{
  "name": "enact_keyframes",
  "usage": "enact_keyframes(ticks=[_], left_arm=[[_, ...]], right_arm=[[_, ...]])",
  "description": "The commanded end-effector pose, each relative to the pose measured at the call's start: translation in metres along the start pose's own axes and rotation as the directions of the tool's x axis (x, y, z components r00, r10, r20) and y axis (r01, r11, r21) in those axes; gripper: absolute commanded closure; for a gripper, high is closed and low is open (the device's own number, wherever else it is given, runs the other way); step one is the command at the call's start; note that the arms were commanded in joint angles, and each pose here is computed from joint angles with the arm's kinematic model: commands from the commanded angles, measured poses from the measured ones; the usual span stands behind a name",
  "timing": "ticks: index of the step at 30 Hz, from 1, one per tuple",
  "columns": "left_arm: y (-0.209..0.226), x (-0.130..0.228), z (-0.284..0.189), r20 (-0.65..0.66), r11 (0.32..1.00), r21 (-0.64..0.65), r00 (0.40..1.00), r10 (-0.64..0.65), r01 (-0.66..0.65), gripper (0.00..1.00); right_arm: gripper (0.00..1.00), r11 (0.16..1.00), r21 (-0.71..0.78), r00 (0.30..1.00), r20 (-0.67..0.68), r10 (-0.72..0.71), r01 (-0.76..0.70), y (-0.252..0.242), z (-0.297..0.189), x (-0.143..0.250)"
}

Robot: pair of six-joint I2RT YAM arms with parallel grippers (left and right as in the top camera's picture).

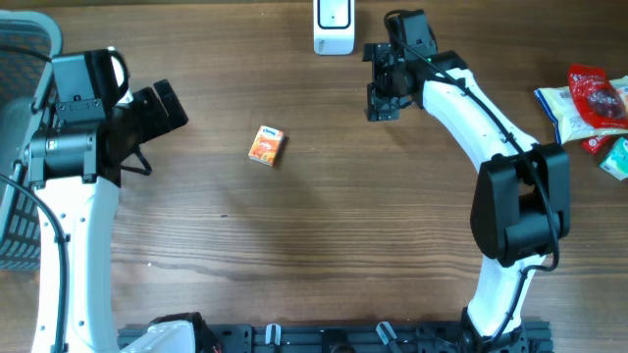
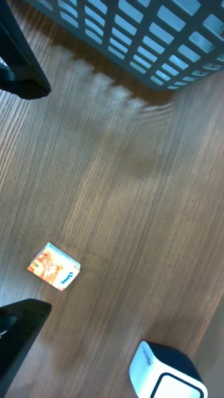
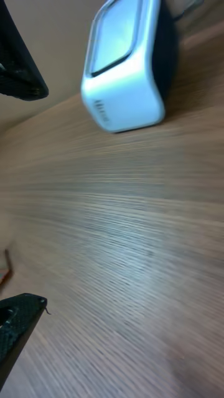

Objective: Scan the item barcode
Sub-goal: 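Reach the right gripper down toward the orange Kleenex pack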

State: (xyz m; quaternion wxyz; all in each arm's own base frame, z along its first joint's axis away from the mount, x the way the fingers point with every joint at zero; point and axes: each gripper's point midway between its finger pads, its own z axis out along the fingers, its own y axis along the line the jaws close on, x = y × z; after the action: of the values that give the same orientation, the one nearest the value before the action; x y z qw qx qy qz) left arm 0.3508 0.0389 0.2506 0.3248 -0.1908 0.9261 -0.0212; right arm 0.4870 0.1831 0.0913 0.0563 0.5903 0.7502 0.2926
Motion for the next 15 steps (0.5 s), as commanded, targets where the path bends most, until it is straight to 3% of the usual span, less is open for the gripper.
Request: enact_keyframes(ticks=[1, 3, 5, 8, 11, 15], left_arm=[[0.001, -0.002, -0.003, 0.011, 1.000, 0.002, 1.000, -0.019, 0.019, 0.00], [0.001, -0.002, -0.003, 0.011, 1.000, 0.002, 1.000, -0.020, 0.020, 0.00], [0.001, -0.002, -0.003, 0.011, 1.000, 0.002, 1.000, -0.019, 0.019, 0.00], [0.001, -0.002, -0.003, 0.011, 1.000, 0.002, 1.000, -0.019, 0.019, 0.00], [0.001, -0.002, -0.003, 0.011, 1.000, 0.002, 1.000, -0.019, 0.019, 0.00], [0.001, -0.002, -0.003, 0.011, 1.000, 0.002, 1.000, -0.020, 0.019, 0.00]], right_arm=[[0.00, 0.872, -0.082, 0.866, -0.101, -0.490, 0.483, 0.008, -0.014, 0.038], [0.00, 0.739, -0.110, 0.732, -0.102, -0.673, 0.664, 0.005, -0.012, 0.054], [0.00, 0.543, -0.152, 0.533, -0.106, -0.840, 0.826, -0.002, -0.009, 0.079], [0.00, 0.305, -0.177, 0.289, -0.111, -0.951, 0.936, -0.020, -0.004, 0.117], [0.00, 0.246, -0.119, 0.238, -0.081, -0.968, 0.962, -0.027, 0.001, 0.127], [0.00, 0.283, -0.119, 0.272, -0.103, -0.957, 0.952, -0.034, 0.002, 0.142]])
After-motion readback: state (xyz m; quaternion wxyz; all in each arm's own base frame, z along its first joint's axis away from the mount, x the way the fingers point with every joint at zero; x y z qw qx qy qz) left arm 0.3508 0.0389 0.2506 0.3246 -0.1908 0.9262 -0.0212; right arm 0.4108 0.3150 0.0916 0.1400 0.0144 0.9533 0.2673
